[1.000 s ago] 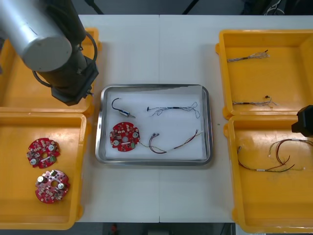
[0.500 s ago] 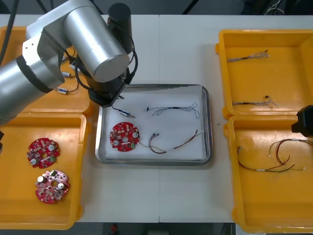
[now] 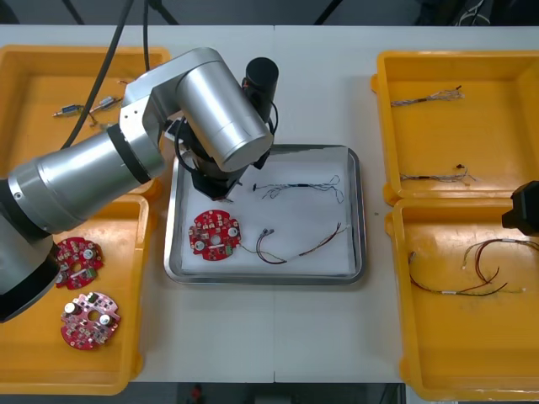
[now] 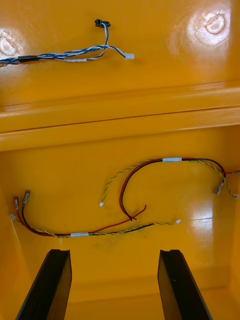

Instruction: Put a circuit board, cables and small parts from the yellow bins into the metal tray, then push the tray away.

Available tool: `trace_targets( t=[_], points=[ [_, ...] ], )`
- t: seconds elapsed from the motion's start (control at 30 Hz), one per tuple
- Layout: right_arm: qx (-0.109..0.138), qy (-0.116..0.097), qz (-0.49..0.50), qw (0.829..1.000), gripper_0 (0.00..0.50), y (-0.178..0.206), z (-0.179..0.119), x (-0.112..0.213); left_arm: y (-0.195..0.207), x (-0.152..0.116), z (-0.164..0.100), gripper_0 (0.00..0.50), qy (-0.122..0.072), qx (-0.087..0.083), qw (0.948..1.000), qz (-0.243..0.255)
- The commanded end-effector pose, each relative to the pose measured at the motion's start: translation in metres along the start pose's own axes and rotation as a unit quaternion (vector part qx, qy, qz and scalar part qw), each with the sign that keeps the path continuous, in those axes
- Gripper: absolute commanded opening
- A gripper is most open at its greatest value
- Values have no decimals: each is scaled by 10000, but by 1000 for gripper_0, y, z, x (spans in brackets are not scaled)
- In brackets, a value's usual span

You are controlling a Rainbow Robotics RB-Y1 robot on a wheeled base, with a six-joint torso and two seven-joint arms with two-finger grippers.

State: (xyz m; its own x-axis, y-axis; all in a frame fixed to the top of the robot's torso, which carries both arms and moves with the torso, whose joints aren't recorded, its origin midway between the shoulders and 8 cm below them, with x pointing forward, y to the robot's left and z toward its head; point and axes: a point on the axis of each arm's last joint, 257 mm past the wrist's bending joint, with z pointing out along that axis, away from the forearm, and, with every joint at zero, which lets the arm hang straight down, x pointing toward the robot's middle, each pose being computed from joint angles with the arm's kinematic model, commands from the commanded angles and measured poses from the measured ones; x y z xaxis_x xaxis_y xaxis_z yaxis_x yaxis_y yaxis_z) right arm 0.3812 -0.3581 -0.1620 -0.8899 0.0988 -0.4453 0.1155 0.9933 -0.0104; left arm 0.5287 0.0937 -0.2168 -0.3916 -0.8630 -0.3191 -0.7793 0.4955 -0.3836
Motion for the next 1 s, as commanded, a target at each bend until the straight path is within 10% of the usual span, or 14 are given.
trace_targets(
  t=[0.03,0.53,0.87,1.0],
  points=[
    [93,-151,105,9998,500,-9,-11,-5,-24,19,-12,0,-64,316,9980,537],
    [93,-151,105,9998,500,-9,-11,-5,-26,27,-12,50,-29,358,9976,594],
    [93,-151,105,9998,500,-9,-11,-5,-27,25,-12,197,-46,370,9975,598],
    [93,-151,105,9998,500,-9,-11,-5,-27,24,-12,343,-66,375,9975,594]
  ],
)
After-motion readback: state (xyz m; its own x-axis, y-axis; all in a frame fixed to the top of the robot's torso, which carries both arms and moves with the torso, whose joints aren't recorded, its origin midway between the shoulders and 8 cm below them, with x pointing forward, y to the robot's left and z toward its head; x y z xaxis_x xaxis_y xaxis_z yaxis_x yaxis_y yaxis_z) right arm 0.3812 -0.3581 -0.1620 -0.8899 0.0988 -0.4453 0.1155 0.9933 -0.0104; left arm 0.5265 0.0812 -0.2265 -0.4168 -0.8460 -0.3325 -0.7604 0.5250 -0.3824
